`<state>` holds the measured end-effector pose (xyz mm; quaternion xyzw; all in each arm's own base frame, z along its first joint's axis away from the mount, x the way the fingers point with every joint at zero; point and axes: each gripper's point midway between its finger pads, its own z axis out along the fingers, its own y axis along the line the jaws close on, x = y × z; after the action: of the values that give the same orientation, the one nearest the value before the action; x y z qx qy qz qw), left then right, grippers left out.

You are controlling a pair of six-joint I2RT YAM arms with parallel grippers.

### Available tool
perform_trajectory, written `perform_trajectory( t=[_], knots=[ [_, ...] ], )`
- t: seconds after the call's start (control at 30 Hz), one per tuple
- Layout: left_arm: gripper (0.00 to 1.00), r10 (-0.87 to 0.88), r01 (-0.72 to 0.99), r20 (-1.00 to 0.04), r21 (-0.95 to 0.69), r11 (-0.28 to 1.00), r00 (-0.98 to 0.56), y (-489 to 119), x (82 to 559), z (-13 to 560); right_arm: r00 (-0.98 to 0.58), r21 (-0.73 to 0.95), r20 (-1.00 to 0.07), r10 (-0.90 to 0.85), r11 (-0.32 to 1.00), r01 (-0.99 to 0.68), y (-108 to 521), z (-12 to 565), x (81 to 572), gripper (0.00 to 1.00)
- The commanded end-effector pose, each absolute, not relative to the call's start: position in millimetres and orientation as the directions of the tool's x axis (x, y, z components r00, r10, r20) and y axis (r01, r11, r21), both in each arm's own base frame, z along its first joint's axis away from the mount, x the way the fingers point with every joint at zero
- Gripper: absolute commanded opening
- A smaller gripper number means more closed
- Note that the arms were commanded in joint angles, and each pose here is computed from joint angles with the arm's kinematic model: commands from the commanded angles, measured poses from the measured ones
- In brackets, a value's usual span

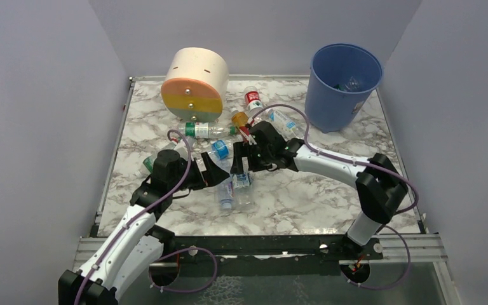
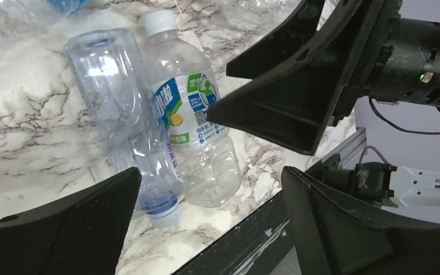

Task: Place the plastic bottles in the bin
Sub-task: Pick up the plastic bottle at the center of the board.

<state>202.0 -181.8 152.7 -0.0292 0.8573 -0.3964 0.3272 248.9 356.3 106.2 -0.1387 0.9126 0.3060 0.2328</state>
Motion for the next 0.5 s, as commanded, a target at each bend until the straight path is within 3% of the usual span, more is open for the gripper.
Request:
perform_trajectory(
  t=[0.0,0.47],
  knots=[
    [0.99,-0.39,0.216,-0.569,-0.724,0.655,-0.724,-182,214,168,-0.842,0.337,-0.504,-0.193,0.853,-0.398,348,90,256,0.93],
    [0.99,-0.358,0.193,-0.597,-0.665,0.722,-0.718,-168,208,158,-0.853,0.239,-0.462,-0.244,0.892,-0.384,348,65,254,0.89]
  ],
)
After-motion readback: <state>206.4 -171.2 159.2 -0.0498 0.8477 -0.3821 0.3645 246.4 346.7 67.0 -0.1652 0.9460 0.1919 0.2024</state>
